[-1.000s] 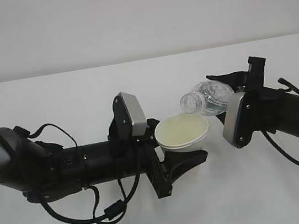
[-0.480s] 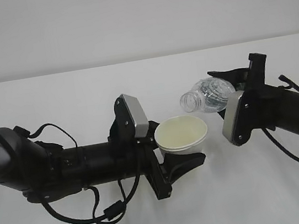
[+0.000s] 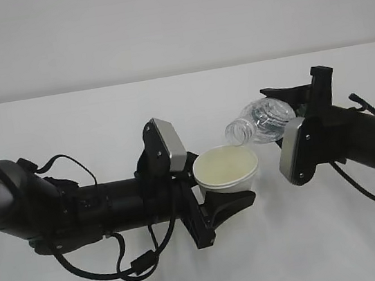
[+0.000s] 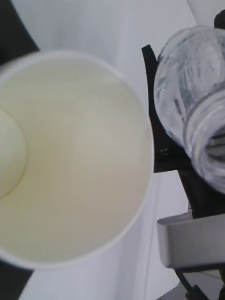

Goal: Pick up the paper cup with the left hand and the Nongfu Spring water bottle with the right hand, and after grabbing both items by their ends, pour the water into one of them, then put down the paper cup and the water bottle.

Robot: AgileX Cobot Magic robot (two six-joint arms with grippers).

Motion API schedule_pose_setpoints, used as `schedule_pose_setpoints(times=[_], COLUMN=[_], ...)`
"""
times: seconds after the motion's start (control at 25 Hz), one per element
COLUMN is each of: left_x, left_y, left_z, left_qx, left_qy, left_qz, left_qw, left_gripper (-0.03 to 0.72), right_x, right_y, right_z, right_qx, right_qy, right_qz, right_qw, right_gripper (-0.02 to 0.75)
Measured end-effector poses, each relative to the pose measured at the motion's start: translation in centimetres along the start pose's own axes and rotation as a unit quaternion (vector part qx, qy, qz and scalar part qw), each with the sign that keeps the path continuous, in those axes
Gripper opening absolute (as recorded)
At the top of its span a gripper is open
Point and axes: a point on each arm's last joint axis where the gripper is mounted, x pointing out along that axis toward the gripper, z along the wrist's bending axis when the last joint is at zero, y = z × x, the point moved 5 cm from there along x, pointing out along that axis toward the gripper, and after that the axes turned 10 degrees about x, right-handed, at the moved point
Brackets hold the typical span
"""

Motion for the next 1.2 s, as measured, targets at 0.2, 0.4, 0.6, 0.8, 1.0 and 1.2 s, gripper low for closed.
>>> schedule_pose_setpoints(times=[0.2,0.4,0.6,0.8,1.0,1.2], left_x=[0.0,0.0,0.0,0.0,0.0,0.0], left_y=[0.11,0.16,0.16,0.16,0.12,-0.13], left_z=[0.04,0.04,0.04,0.04,0.04,0.01], left_qx=[0.0,0.0,0.0,0.0,0.0,0.0], left_qy=[-0.001,-0.002,-0.002,-0.002,-0.001,0.0], left_qz=[0.004,0.006,0.006,0.006,0.004,-0.005], left_qw=[1.0,1.0,1.0,1.0,1.0,1.0], left_gripper=[0.464,0.464,0.463,0.463,0.463,0.463], right_x=[0.0,0.0,0.0,0.0,0.03,0.15], right_y=[0.06,0.08,0.1,0.17,0.21,0.12], right_z=[-0.04,-0.06,-0.07,-0.11,-0.19,-0.64], right_qx=[-0.009,-0.017,-0.032,-0.044,-0.058,-0.063], right_qy=[0.002,0.002,0.002,0.004,0.005,0.012], right_qz=[0.002,0.003,0.004,0.006,0.008,0.006], right_qw=[1.0,1.0,0.999,0.999,0.998,0.998], right_gripper=[0.43,0.43,0.429,0.429,0.429,0.428])
